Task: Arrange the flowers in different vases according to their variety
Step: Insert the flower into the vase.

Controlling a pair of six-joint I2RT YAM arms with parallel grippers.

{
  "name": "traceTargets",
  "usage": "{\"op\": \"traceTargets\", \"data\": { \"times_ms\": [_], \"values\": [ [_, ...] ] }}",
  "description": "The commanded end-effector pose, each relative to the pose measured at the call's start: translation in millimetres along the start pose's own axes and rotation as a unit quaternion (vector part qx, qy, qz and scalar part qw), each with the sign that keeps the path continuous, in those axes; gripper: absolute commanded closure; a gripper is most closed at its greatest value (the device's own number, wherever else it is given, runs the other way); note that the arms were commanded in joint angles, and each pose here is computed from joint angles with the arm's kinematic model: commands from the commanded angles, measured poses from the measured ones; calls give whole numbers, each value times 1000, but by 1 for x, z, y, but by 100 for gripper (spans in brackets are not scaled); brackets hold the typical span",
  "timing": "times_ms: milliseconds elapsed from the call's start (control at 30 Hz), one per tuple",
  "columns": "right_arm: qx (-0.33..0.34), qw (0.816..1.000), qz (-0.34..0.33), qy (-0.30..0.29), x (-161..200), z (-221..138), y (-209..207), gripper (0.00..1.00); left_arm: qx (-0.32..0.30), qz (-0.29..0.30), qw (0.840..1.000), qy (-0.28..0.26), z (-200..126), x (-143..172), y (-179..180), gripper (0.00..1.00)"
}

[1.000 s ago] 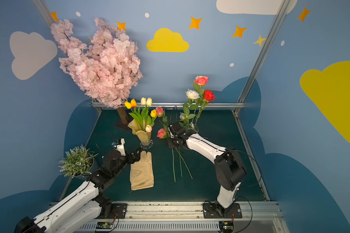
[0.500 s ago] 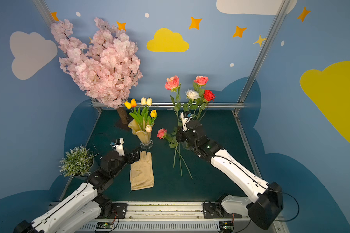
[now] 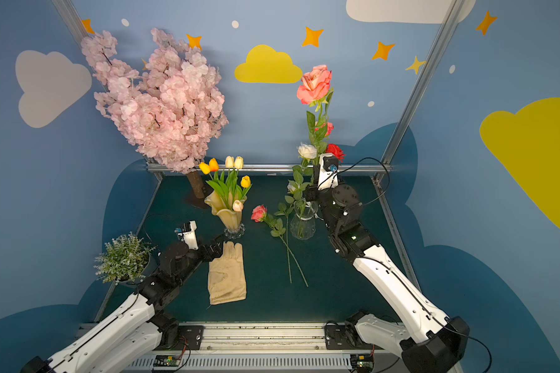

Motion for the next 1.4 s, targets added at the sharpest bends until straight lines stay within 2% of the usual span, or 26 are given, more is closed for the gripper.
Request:
{"op": "traceTargets", "data": {
  "times_ms": [0, 233, 533, 767, 833, 900, 1133, 1367],
  "values": [
    [45, 997, -23, -51, -19, 14, -13, 100, 12, -1, 1000, -9, -1, -3, -3, 0],
    [36, 998, -35, -27, 0, 53, -12, 100, 20, -4, 1000, -12, -4, -4, -5, 0],
    [7, 999, -15, 35, 74, 69, 5, 100, 34, -3, 999, -16, -7, -5, -7, 0],
    [-25, 995, 40, 87, 118, 48, 16, 100, 42, 1, 999, -16, -6, -3, -7, 0],
    [-31, 993, 54, 105, 123, 40, 16, 91, 38, 1, 999, -15, -5, -2, -6, 0],
    [-37, 990, 64, 121, 125, 33, 16, 86, 30, 1, 999, -15, -4, -2, -4, 0],
    [-72, 976, 103, 178, 115, 3, 14, 79, -24, -13, 1000, 4, 9, 2, 5, 0],
    [-163, 959, 127, 192, 112, -35, 24, 74, -47, -29, 998, 26, 20, 4, 9, 0]
  ]
}}
Point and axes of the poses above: each gripper's point midway between its finger pads, its own z axis out along the fingers, its own y axis along the line the jaws close on, x = y × z, the point moved 8 cm from there along -z, back along the fingers, and after that the axes turned 12 degrees about -z, right-handed, at the moved point
